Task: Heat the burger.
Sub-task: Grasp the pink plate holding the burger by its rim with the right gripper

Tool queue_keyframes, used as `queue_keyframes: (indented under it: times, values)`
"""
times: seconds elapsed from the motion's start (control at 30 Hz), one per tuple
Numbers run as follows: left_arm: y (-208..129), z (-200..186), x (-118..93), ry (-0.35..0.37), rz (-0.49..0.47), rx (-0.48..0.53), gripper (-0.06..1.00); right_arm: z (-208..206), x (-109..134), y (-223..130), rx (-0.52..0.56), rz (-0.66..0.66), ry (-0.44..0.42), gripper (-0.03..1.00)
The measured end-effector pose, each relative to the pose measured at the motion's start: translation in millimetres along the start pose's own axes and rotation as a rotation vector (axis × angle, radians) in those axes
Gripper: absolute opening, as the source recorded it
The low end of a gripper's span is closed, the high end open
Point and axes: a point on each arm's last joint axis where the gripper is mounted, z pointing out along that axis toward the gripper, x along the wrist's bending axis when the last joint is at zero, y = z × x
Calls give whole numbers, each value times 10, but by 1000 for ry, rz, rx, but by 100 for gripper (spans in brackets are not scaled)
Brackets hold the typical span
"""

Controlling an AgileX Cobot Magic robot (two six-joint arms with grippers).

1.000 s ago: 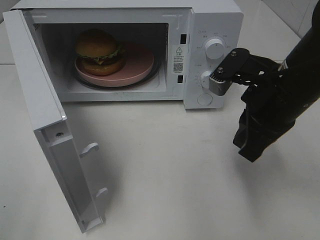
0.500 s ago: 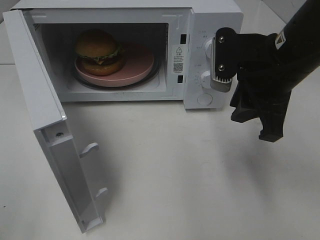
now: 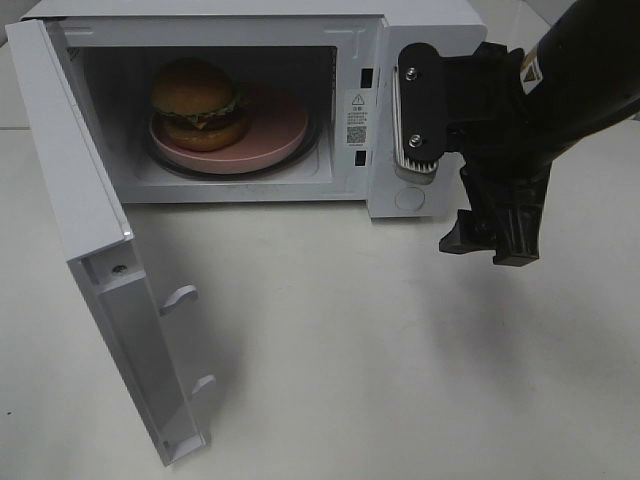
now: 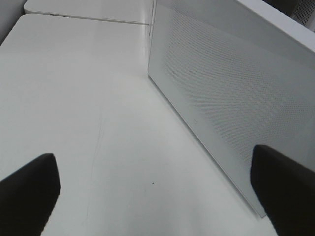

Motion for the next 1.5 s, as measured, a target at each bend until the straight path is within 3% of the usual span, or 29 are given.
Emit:
queue_keyframes:
  times: [0.23,0.5,0.87,1.5]
  values:
    - [0,0,0,0,0,0,97,3,-22,14,-14,-59,-24,92]
    - [0,0,0,0,0,0,97,1,-97,78,-73,-154,-114,90]
    - [0,0,0,0,0,0,97,246,-84,196,-76,-194,-77,89]
    - [0,0,0,0,0,0,97,719,-344,730,-127,-248,-85,86]
